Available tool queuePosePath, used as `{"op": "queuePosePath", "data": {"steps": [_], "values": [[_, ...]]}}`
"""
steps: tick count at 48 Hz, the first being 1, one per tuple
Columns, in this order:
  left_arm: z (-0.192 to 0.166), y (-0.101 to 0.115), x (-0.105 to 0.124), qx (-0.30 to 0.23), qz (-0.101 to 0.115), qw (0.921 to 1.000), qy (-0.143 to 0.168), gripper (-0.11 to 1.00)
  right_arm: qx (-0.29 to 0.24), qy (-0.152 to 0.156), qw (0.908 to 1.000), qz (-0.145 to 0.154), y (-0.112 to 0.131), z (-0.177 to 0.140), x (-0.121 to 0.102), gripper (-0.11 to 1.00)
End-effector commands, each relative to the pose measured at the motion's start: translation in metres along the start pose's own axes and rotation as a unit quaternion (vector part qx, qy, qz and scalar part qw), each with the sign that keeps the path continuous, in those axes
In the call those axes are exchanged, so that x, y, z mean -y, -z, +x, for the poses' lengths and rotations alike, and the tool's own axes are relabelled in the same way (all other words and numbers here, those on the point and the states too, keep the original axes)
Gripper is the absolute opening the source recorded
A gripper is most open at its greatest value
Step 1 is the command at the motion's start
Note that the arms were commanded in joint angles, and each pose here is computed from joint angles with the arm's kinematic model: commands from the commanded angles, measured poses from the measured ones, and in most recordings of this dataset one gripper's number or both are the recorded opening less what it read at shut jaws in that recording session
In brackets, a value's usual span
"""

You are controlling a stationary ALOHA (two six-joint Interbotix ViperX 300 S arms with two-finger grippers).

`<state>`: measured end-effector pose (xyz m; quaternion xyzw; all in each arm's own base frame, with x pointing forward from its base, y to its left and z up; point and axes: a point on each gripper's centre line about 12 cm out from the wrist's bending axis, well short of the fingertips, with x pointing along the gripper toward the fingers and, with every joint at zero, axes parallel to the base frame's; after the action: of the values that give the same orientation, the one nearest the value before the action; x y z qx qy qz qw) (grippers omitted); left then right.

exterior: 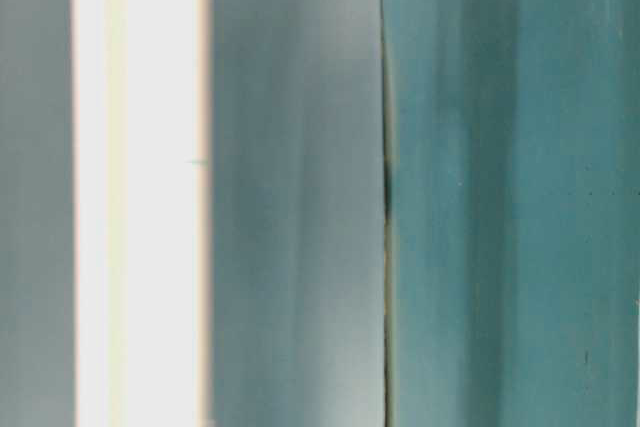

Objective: Lift the white case with both hands.
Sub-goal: 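Lower the held tray back onto the table with both grippers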

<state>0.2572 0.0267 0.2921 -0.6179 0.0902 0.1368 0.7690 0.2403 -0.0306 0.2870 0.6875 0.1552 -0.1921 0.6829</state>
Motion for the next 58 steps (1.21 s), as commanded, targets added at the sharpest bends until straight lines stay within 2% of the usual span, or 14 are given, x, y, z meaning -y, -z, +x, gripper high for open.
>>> {"op": "queuePosePath", "data": {"steps": [1,10,21,30,43,58], "values": [[0.01,0.002,-0.006,-0.005,0.003,0.9998,-0.019,0.06,-0.004,0.013,0.9999,-0.001,0.002,0.011,0.004,0.12],[0.015,0.006,-0.035,-0.015,0.001,0.9968,-0.078,0.06,-0.007,0.063,0.998,0.002,0.003,0.027,0.037,0.11],[0.022,0.012,-0.063,-0.024,-0.001,0.9918,-0.126,0.06,-0.006,0.086,0.9962,-0.009,0.004,0.045,0.056,0.11],[0.031,0.014,-0.087,-0.025,-0.024,0.9848,-0.17,0.06,-0.009,0.124,0.992,-0.017,0.003,0.059,0.073,0.11],[0.041,0.02,-0.113,-0.035,-0.028,0.9746,-0.22,0.06,-0.006,0.162,0.9866,-0.016,0.002,0.077,0.096,0.11],[0.047,0.026,-0.139,-0.045,-0.031,0.9626,-0.265,0.06,-0.011,0.204,0.9785,-0.031,0.002,0.087,0.119,0.11]]}}
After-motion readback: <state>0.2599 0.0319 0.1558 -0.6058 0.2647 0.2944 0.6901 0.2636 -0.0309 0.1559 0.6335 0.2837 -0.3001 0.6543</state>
